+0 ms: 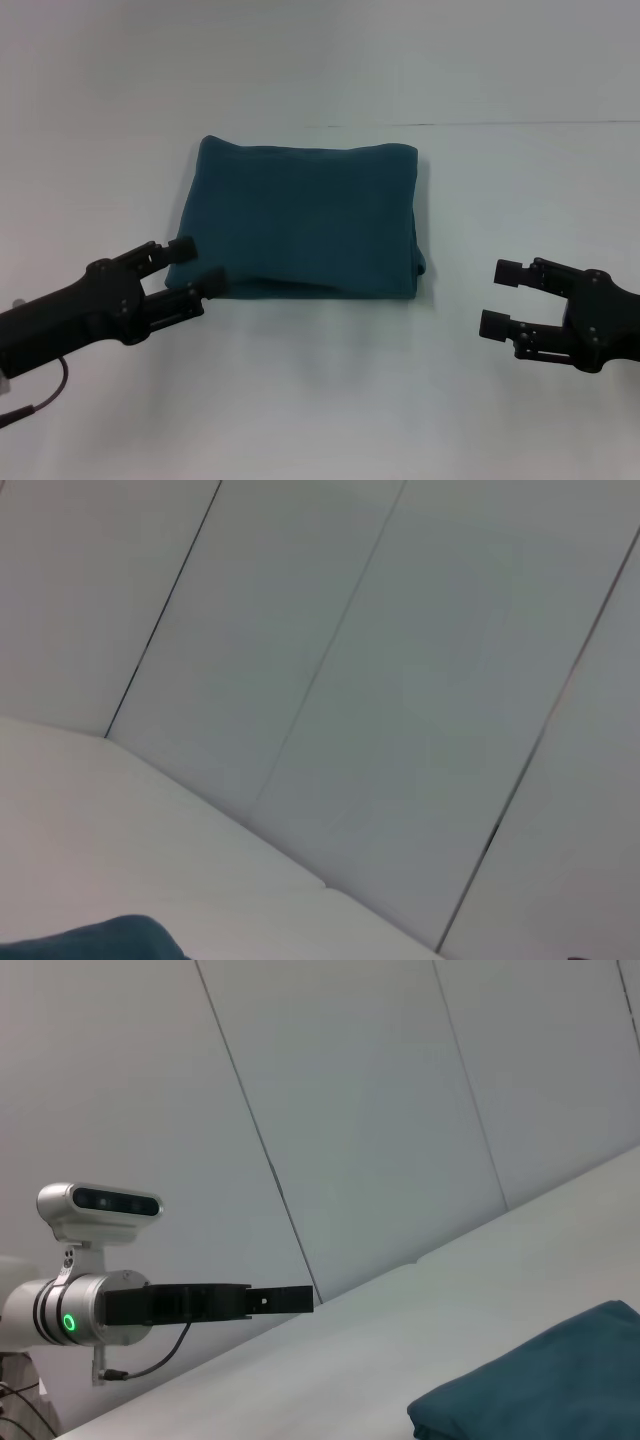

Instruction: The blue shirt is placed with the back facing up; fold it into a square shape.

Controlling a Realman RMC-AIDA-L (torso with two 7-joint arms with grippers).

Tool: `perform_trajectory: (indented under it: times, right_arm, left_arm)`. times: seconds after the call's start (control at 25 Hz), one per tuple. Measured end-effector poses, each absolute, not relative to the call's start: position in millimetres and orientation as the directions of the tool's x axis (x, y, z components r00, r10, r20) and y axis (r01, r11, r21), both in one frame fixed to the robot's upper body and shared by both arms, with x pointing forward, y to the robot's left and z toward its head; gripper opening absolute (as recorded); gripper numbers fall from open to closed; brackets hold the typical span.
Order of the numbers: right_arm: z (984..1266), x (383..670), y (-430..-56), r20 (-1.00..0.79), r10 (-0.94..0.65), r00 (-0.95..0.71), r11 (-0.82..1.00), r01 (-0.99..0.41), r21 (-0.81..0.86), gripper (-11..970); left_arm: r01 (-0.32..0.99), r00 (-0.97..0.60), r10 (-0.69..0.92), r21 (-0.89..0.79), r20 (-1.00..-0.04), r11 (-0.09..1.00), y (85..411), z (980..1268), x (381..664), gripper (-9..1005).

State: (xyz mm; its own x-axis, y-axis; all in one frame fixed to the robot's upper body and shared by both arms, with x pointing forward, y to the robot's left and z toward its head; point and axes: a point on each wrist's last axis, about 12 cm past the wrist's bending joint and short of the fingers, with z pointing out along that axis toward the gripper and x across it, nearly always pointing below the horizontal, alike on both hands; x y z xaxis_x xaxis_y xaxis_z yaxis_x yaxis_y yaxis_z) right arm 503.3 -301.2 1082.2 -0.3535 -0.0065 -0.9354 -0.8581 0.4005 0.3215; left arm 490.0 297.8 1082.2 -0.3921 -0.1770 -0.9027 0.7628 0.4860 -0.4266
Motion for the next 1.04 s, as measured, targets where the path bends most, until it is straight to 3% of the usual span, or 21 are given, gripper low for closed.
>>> perform_trajectory:
  times: [0.6, 1.04]
  right_arm:
    - [1077, 512, -287, -0.856, -0.126, -0.501, 0.361, -0.827, 0.431, 899]
    - [1072, 510, -283, -0.837, -0.148, -0.527, 0.352, -0.819, 0.453, 899]
  left_arm:
    - [0.783, -0.501, 0.034, -0.437, -0.865, 0.443, 284, 1066, 490, 831]
    - [0.787, -0.526, 0.09, -0.444, -0.846, 0.428, 276, 1058, 491, 831]
